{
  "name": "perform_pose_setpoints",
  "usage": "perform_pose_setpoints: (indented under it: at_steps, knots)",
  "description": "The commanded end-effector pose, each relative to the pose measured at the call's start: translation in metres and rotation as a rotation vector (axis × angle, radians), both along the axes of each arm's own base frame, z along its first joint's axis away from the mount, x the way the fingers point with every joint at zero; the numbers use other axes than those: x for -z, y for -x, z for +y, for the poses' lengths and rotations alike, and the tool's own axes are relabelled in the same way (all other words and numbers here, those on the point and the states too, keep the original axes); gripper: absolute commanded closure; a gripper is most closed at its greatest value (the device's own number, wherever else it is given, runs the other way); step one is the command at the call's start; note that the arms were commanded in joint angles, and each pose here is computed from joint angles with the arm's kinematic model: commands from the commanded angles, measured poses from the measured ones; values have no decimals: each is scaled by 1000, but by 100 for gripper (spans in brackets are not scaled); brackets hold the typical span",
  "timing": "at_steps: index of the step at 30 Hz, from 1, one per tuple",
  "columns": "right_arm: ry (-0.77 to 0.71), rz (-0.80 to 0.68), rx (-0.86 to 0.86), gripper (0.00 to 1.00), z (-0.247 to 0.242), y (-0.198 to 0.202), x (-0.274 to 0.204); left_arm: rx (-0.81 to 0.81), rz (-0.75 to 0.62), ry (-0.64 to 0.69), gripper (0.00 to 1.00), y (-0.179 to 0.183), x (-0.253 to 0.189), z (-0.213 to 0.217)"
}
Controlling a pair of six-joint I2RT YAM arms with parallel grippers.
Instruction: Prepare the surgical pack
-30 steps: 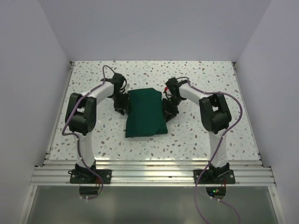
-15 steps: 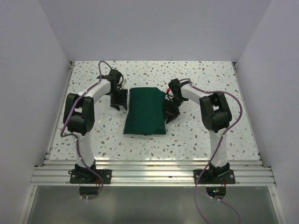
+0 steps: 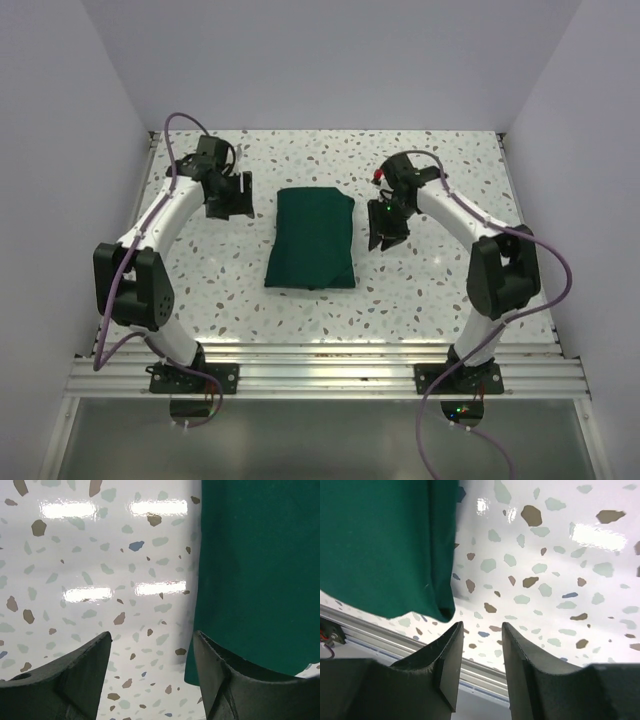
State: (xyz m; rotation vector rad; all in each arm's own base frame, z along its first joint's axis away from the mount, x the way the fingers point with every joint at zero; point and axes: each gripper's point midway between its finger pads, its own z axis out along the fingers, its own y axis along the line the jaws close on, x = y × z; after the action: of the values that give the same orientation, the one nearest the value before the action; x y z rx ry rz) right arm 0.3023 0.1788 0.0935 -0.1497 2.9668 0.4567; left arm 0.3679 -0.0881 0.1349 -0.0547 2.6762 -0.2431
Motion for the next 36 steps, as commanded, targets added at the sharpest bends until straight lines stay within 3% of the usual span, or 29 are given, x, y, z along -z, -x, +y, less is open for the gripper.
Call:
perform_pose_setpoints:
  at_steps: [1, 9, 15, 18, 23, 27, 30, 31, 32, 34, 36]
  knots:
    - [11, -140, -89, 59, 1, -2, -44, -13, -78, 5, 29, -11, -25, 3]
    - [-105, -301, -401, 58, 85, 25, -92, -10, -84, 19, 28, -21, -30, 0]
    - [-169, -188, -632, 57, 146, 75, -64, -4, -81, 13, 27, -20, -31, 1]
    - [-88, -113, -779, 58, 165, 108, -22, -9, -75, 7, 27, -17, -28, 3]
    - [-59, -42, -804, 60, 168, 127, 7, -21, -35, 35, 27, -3, -19, 0]
    - [-18, -97, -761, 57, 160, 121, 4, -51, 4, 55, 24, 30, 0, 2]
    - [67, -197, -660, 42, 141, 107, -4, -53, 4, 70, 20, 44, 6, 2]
    - [82, -219, -610, 29, 136, 104, -7, -52, 9, 72, 19, 47, 8, 2]
    - [102, -240, -575, 20, 126, 105, -10, -49, -2, 78, 1, 48, 5, 2]
    - [151, -250, -497, 1, 107, 105, -5, -54, -5, 85, 1, 53, 9, 2]
    - [125, -251, -436, 1, 98, 104, -10, -56, -14, 98, 1, 57, 10, 0]
